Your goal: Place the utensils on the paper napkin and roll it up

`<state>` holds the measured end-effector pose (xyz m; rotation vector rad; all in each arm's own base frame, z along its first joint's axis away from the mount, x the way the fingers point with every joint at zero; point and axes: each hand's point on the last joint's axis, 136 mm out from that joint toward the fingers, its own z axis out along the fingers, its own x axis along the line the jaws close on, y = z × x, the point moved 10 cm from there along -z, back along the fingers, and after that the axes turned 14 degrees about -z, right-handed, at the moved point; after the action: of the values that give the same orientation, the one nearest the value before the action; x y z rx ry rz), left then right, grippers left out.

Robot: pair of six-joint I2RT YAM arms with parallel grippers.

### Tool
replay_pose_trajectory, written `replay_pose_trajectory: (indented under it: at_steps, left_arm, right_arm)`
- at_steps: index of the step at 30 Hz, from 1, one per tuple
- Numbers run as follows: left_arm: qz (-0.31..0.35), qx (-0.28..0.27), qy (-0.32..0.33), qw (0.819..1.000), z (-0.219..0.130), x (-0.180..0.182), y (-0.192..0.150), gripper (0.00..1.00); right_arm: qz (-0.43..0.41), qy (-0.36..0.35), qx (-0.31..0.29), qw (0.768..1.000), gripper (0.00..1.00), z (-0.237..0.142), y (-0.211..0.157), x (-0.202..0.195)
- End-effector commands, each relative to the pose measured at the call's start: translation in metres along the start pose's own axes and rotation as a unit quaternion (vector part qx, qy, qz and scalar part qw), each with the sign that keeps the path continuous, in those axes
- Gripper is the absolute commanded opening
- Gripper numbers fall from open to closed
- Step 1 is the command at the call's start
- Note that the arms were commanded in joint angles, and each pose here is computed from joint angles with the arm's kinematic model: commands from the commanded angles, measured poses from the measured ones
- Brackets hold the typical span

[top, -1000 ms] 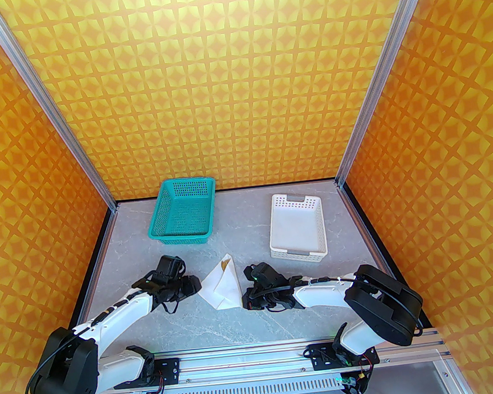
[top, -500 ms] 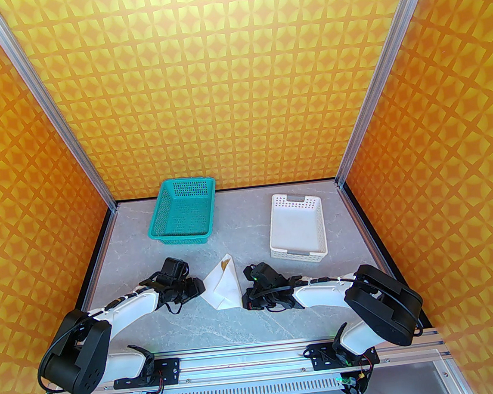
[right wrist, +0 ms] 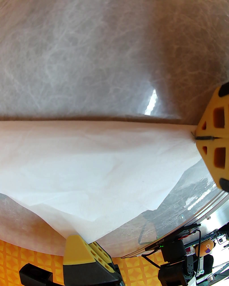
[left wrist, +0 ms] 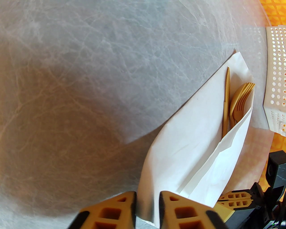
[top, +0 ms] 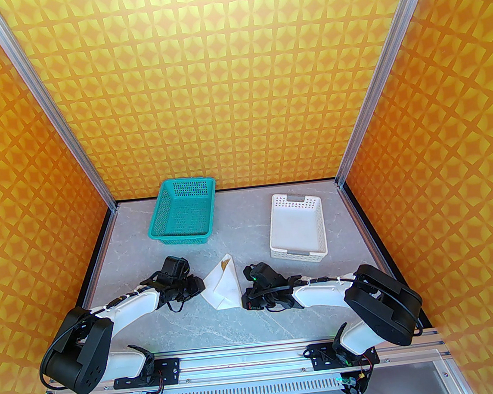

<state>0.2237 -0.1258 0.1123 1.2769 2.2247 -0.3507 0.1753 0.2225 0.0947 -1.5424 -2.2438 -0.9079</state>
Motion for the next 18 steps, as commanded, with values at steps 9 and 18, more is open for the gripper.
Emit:
replay_pose_trajectory:
  at_steps: [9, 18]
  left_arm:
    - [0.001, 0.017, -0.064, 0.998, -0.019, -0.026, -0.006, 0.11]
    - [0.003, 0.022, -0.105, 0.994, -0.027, -0.050, -0.010, 0.10]
  right_arm:
    - [0.012, -0.058, 0.046, 0.997, 0.01, 0.006, -0.016, -0.015]
    - [0.010, -0.059, 0.049, 0.997, 0.00, 0.008, -0.015, -0.014]
